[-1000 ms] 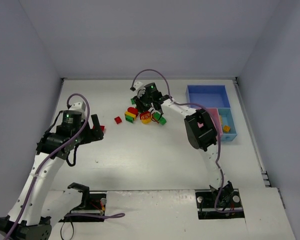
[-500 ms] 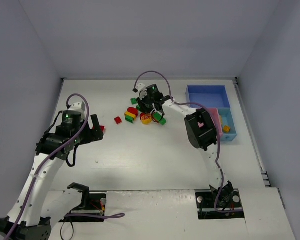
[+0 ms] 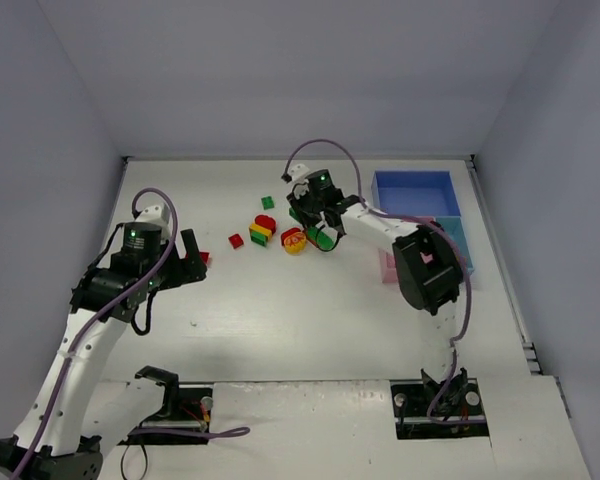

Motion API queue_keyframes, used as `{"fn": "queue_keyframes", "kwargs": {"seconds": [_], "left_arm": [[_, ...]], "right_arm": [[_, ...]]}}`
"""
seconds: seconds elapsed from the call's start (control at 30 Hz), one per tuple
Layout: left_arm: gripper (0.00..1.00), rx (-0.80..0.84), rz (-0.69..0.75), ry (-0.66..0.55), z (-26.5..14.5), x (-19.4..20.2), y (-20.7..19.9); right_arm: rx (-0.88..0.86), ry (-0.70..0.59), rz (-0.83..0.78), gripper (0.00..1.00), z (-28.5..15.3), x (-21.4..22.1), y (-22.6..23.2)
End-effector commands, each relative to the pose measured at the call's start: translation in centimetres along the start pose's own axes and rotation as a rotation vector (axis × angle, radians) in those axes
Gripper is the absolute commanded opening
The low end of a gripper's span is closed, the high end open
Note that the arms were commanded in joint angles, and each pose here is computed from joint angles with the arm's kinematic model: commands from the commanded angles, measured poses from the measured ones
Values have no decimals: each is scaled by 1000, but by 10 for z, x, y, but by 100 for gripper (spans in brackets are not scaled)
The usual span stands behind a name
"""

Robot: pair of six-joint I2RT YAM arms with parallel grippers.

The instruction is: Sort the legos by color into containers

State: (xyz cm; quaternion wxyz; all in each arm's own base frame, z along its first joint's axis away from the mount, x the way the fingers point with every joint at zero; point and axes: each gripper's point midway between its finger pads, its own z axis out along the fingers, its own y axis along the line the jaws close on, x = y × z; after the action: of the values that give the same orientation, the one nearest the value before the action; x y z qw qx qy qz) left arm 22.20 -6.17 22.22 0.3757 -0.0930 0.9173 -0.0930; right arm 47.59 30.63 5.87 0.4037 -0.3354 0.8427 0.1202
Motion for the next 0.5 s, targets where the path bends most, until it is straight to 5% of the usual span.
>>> {"fn": "queue_keyframes", "kwargs": {"seconds": [0.0, 0.2, 0.47], "left_arm": [[82, 21, 8, -46, -1, -11, -5], [83, 25, 10, -48, 7, -16, -9], [83, 27, 6, -52, 18, -26, -14]], "right_arm": [[217, -252, 78, 0, -94, -78, -56], [446, -243, 268, 0, -177, -30, -110], [666, -76, 498, 0, -235, 90, -141]]}}
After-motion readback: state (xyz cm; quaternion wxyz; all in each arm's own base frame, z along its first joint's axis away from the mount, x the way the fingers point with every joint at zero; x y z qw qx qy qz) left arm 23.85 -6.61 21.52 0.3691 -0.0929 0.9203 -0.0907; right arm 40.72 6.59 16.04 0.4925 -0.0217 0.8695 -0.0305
